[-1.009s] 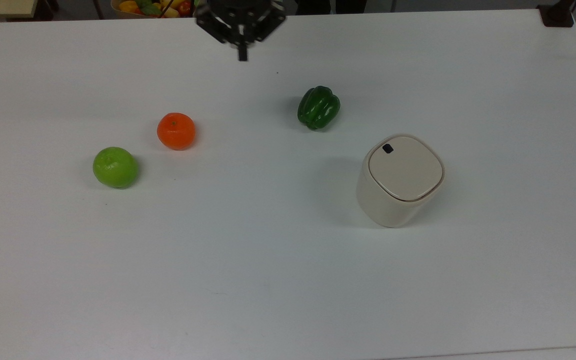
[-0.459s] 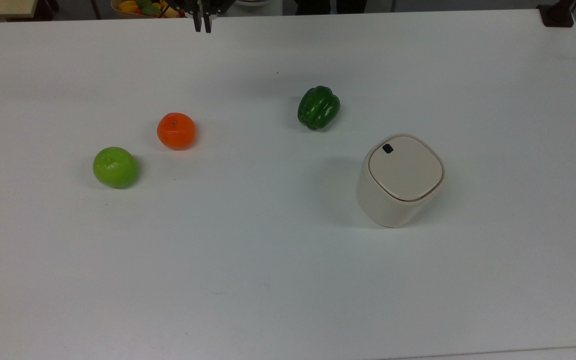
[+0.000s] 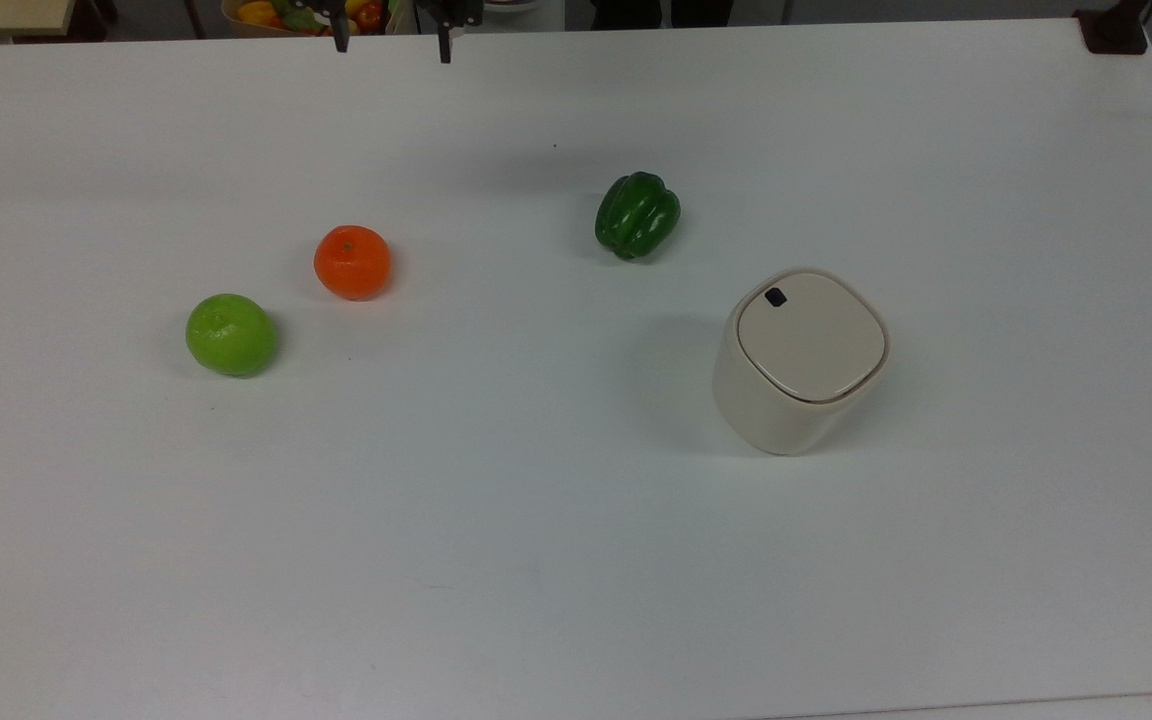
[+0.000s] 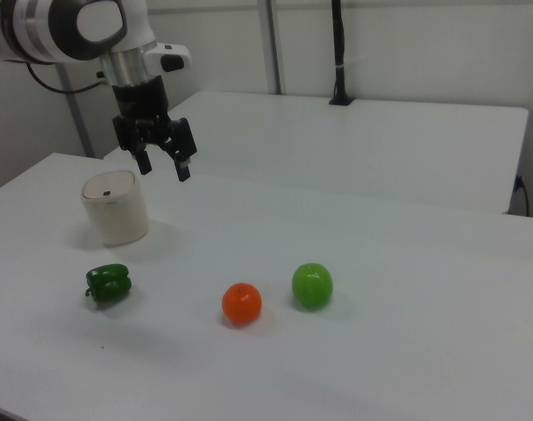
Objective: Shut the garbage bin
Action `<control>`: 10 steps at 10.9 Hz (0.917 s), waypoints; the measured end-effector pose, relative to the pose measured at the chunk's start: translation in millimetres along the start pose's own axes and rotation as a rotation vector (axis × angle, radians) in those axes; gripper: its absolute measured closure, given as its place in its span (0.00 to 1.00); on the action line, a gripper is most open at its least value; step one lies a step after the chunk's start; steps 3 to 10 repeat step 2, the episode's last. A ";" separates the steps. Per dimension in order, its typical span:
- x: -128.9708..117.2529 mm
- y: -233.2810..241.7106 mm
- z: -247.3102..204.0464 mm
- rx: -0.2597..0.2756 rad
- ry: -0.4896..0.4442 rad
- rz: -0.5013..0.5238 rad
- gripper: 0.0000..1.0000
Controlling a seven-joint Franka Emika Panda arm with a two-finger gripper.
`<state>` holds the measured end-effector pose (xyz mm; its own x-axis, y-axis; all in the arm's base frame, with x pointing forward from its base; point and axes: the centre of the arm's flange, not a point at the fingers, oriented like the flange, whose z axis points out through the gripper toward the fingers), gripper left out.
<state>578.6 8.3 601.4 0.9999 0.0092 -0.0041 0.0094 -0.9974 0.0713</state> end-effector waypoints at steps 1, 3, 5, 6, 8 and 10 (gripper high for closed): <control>0.0 0.0 0.0 0.000 0.000 0.000 0.00; 0.0 0.0 0.0 0.000 0.000 0.000 0.00; 0.0 0.0 0.0 0.000 0.000 0.000 0.00; 0.0 0.0 0.0 0.000 0.000 0.000 0.00; 0.0 0.0 0.0 0.000 0.000 0.000 0.00; 0.0 0.0 0.0 0.000 0.000 0.000 0.00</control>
